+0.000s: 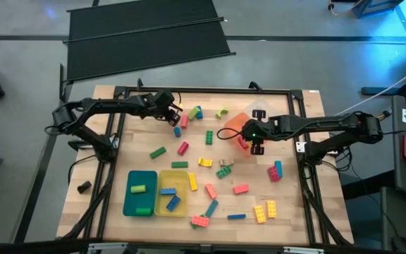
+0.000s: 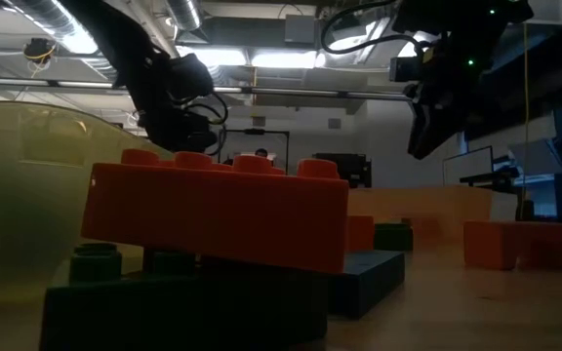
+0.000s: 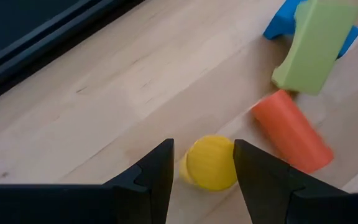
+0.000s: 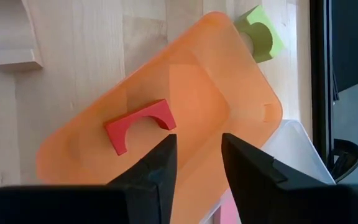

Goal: Sort blocks by size
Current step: Put the yellow cylinder block into the blue bin

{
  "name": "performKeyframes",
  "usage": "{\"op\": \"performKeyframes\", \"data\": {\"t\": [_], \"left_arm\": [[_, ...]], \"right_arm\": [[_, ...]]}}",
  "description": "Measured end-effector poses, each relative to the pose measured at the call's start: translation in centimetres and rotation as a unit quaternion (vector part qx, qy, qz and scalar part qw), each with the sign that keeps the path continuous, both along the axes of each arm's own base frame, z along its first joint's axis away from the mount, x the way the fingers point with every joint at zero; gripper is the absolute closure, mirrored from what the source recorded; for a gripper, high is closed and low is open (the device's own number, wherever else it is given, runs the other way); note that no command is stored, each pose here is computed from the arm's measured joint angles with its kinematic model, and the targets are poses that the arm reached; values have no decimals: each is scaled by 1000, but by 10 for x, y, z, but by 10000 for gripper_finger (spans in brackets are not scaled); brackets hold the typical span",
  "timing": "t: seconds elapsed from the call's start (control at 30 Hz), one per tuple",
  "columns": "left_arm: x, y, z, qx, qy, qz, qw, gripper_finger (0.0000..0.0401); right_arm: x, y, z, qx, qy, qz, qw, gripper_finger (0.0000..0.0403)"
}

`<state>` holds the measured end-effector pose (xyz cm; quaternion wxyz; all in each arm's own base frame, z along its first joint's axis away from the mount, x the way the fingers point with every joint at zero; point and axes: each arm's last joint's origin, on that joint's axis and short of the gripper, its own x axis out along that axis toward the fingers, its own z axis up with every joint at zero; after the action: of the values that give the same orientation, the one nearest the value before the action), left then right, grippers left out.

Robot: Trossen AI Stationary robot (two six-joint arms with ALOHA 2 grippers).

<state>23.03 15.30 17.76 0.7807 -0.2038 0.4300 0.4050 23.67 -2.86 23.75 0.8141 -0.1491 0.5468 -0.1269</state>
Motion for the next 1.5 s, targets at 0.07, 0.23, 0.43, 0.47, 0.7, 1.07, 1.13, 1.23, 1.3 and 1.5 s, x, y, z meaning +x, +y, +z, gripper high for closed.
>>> {"op": "performKeyframes", "data": {"t": [0.07,0.23,0.43,0.47,0.7,1.07,1.13,1.23,1.3,1.5], "left_arm": [[0,-1,-7,-15,12,1,1000,248],[2,1,-12,-20,16,0,1000,248],[1,1,-10,1,36,-49,998,248],[1,1,-8,8,46,-69,997,248],[-2,-1,8,73,166,-286,941,249],[-16,-1,1,71,295,-470,829,249],[-17,2,2,75,294,-466,831,249],[-18,5,2,85,300,-482,819,249],[-18,5,2,88,307,-497,806,249],[-16,14,-10,92,328,-537,771,249]], "right_arm": [[0,0,0,0,0,0,1000,274],[0,0,0,0,1,0,1000,274],[0,0,0,0,1,0,1000,274],[0,0,0,0,0,0,1000,274],[0,0,0,0,1,0,1000,274],[0,1,-1,24,-1,11,1000,274],[0,1,0,24,-1,11,1000,274],[0,1,0,24,-1,11,1000,274],[0,1,0,24,-1,11,1000,274],[0,1,0,24,-2,11,1000,274]]}}
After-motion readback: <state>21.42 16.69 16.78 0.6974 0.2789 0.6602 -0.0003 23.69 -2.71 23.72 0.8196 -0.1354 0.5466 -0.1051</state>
